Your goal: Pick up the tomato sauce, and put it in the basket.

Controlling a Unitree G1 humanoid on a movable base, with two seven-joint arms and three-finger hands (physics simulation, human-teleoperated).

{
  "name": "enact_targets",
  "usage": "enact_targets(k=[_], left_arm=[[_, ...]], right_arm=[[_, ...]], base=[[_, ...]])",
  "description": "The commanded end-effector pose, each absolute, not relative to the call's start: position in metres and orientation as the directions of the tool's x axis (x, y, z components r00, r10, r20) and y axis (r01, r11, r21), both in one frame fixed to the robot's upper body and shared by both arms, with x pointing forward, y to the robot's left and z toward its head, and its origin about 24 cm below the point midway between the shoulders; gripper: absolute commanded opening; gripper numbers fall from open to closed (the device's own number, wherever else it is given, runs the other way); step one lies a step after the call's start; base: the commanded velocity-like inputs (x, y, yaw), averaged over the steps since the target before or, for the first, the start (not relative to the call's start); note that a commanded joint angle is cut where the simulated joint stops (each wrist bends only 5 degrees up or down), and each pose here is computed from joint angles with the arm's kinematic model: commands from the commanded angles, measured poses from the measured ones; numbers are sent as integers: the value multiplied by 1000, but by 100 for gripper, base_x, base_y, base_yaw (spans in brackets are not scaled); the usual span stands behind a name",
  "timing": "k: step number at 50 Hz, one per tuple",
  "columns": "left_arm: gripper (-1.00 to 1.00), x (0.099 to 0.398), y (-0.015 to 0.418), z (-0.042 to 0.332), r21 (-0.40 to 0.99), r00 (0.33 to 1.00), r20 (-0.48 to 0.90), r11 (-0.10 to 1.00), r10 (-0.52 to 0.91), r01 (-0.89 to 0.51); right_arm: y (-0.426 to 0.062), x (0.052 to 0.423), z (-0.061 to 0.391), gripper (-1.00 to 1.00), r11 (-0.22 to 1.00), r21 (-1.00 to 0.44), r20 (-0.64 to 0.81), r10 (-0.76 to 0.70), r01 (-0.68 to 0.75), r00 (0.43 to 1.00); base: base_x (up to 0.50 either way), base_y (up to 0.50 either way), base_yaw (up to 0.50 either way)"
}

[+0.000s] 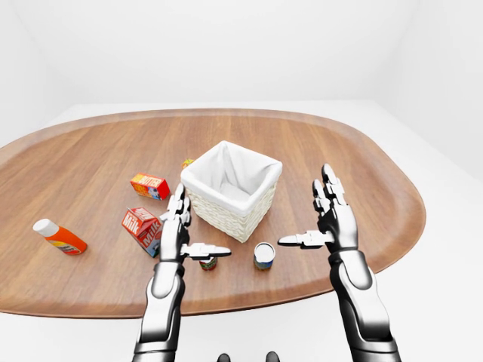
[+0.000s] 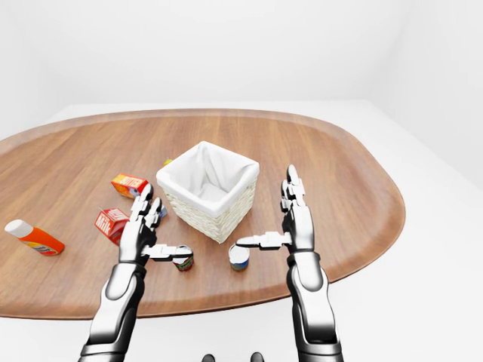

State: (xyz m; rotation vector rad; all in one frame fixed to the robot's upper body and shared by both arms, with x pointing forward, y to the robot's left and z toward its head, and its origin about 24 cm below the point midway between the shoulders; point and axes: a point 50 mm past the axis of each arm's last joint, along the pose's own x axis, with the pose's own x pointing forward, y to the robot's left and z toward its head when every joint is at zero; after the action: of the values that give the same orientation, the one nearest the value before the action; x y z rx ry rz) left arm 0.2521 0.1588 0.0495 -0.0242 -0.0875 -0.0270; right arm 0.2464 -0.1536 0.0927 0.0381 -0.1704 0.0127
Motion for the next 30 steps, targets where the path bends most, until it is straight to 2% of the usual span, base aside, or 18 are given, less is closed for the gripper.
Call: enact_targets(k=[1, 30], left_arm=[[100, 255, 158, 36, -42, 999, 29, 999, -30, 31], [100, 262, 161, 16, -43, 998, -60, 999, -14, 12]], right_arm=[[-154, 247, 92, 100, 999, 37, 166, 9, -15, 986], [-153, 248, 87, 100, 999, 36, 146, 7, -12, 989]], base=[[0, 0, 0], [0, 0, 0]])
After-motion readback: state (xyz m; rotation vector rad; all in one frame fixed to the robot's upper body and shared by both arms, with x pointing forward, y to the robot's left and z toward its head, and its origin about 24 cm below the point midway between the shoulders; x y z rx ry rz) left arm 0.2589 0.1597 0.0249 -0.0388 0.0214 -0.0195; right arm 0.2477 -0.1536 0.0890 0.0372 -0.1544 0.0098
